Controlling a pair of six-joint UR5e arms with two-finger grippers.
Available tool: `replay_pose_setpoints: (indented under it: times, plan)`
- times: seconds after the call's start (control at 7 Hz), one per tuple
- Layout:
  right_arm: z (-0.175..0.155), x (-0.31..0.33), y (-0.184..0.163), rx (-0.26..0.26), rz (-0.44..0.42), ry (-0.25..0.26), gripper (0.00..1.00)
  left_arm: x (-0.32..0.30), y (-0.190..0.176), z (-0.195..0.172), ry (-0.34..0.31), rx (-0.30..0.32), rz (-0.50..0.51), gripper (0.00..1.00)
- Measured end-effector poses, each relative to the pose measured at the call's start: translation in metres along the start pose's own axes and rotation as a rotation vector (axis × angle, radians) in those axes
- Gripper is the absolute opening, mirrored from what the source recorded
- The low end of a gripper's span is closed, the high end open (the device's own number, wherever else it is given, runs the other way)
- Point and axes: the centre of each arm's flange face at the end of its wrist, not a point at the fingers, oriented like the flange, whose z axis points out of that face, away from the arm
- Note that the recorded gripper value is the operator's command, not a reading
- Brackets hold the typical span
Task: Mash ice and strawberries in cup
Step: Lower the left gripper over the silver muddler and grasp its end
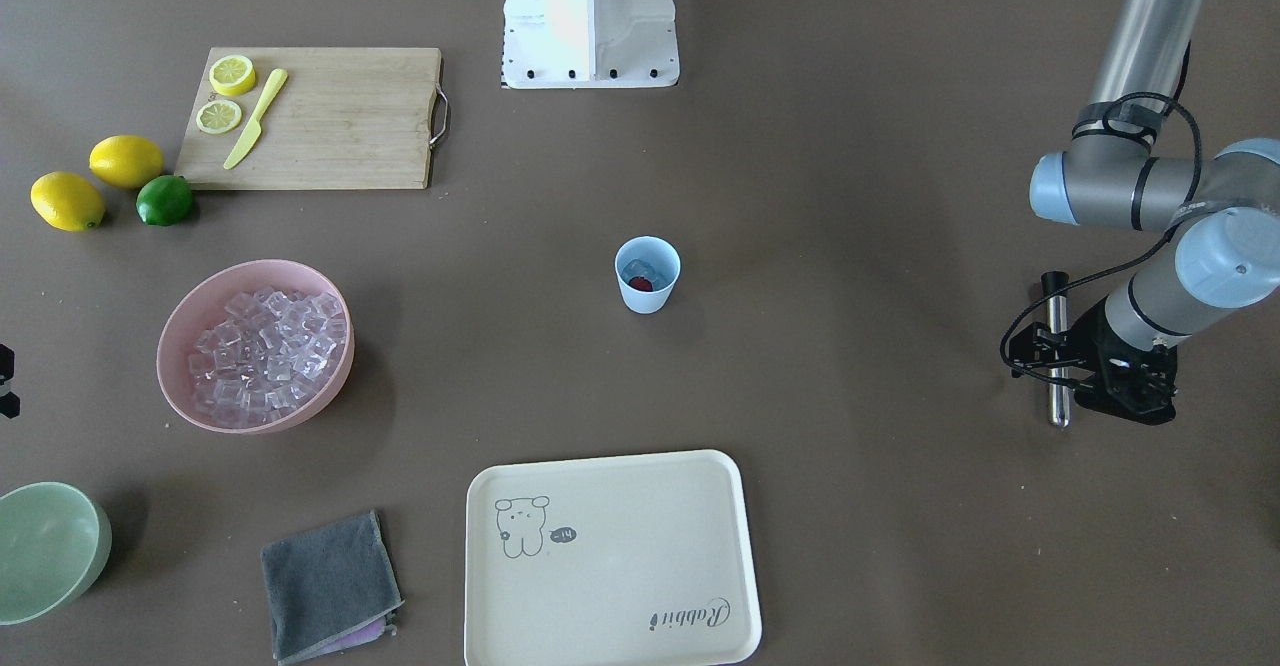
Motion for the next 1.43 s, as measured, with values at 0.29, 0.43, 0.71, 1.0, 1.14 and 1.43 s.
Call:
replay_pose_setpoints:
  times: [0.29, 0.43, 0.71, 1.0, 1.14, 1.43]
  plan:
    - [0.004, -0.006, 0.0, -0.004, -0.005, -0.002, 0.99, -0.007, 0.01, 0.005, -0.003, -0.009, 0.003, 0.51]
    - [0.004, -0.007, 0.001, -0.004, -0.005, -0.003, 0.99, -0.008, 0.013, 0.005, 0.0, -0.004, 0.005, 0.23]
    - [0.003, -0.008, 0.003, -0.003, 0.002, -0.004, 0.99, -0.011, 0.017, 0.003, 0.01, 0.012, 0.004, 0.0]
    - [0.002, -0.007, 0.008, -0.005, 0.015, -0.003, 0.99, -0.014, 0.021, 0.0, 0.012, 0.019, -0.002, 0.0]
    - [0.003, -0.006, 0.011, -0.009, 0.02, -0.002, 0.99, -0.013, 0.018, -0.007, 0.014, 0.032, -0.002, 0.0]
    - [0.004, -0.005, 0.014, -0.011, 0.023, -0.002, 0.99, -0.006, -0.001, -0.049, 0.042, 0.096, -0.05, 0.0]
